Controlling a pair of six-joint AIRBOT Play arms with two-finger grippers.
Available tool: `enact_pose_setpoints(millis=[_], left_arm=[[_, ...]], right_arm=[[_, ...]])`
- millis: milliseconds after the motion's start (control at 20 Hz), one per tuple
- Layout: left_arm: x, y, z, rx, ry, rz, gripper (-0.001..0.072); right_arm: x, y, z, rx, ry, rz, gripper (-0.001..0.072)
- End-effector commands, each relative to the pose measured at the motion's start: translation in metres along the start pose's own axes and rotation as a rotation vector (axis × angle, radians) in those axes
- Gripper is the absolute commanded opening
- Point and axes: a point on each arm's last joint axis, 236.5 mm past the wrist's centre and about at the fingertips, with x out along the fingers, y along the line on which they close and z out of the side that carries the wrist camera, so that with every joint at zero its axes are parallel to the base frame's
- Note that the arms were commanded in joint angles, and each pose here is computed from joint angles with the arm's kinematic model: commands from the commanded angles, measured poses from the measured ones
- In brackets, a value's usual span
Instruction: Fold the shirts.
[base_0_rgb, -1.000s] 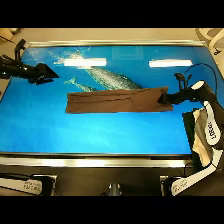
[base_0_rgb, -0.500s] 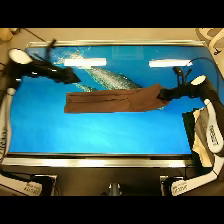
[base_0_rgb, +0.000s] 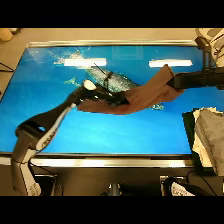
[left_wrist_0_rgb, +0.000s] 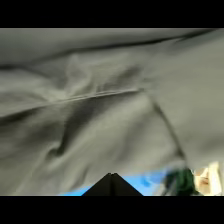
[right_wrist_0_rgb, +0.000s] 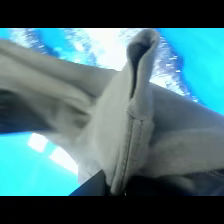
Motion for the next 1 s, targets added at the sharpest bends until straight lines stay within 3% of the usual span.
enact_pose_setpoints(millis=[0, 250, 400, 700, 950], left_arm=[[0.062, -0.019, -0.026, -0.114, 0.008, -0.1, 0.003], [0.087, -0.029, -0.028, -0.193, -0.035, -0.15, 0.003], [0.053, -0.027, -0.004, -0.082, -0.072, -0.127, 0.0026], [-0.155, -0.056, 0.084, 0.273, -0.342, 0.104, 0.0026], [-0.337, -0.126, 0.094, 0.408, -0.635, 0.157, 0.0028]], right_arm=[[-0.036, 0.03, -0.014, -0.047, 0.037, 0.001, 0.003], [-0.049, 0.041, -0.022, -0.068, 0.058, -0.001, 0.0031], [-0.045, 0.031, -0.015, -0.042, 0.032, -0.031, 0.003], [0.06, 0.065, 0.005, -0.085, 0.044, 0.091, 0.003], [0.197, 0.131, -0.02, -0.065, 0.109, 0.236, 0.0031]])
